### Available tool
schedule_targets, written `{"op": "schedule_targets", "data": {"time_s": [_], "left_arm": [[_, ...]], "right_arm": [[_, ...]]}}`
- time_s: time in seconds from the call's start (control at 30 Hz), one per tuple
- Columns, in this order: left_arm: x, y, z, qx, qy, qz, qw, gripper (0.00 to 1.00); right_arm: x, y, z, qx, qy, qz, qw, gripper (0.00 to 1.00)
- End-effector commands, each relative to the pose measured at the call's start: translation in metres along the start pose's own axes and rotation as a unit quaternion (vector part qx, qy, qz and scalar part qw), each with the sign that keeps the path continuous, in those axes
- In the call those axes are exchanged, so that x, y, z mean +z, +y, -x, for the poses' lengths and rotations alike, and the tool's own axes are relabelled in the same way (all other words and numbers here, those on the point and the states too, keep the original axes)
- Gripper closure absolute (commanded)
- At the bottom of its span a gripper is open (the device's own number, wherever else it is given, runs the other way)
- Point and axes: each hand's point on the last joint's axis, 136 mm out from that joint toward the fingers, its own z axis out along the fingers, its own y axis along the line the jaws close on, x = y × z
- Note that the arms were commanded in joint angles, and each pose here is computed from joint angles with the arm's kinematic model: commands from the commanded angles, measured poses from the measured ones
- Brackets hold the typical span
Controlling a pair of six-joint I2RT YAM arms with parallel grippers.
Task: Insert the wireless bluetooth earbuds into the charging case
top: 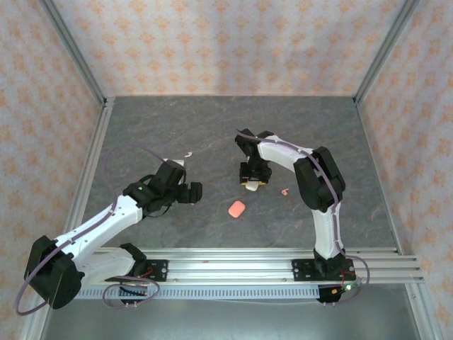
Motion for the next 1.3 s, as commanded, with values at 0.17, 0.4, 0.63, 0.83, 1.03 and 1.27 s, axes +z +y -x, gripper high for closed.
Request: {"op": "schedule_targets", "data": {"time_s": [0.17, 0.4, 0.63, 0.83, 1.03, 1.27], "left_arm": [[-0.003, -0.013, 0.002, 0.012, -0.018, -0.039, 0.999, 0.04], [-0.019, -0.045, 0.023, 0.011, -0.075, -0.136, 0.988, 0.06], [-0.04, -0.083, 0.054, -0.001, -0.159, -0.247, 0.956, 0.09], [-0.05, -0.106, 0.072, 0.005, -0.204, -0.29, 0.935, 0.11], [-0.056, -0.146, 0.085, 0.017, -0.224, -0.36, 0.906, 0.24], [-0.054, -0.181, 0.091, 0.041, -0.227, -0.395, 0.889, 0.34]], "right_arm": [[-0.002, 0.02, -0.002, 0.015, -0.007, 0.036, 0.999, 0.62], [-0.053, 0.04, 0.005, 0.038, -0.061, 0.111, 0.991, 0.65], [-0.118, 0.058, 0.009, 0.05, -0.113, 0.186, 0.975, 0.65], [-0.165, 0.068, -0.001, 0.045, -0.139, 0.236, 0.961, 0.65], [-0.196, 0.074, -0.012, 0.046, -0.15, 0.271, 0.95, 0.65], [-0.211, 0.073, -0.021, 0.042, -0.154, 0.285, 0.945, 0.64]]}}
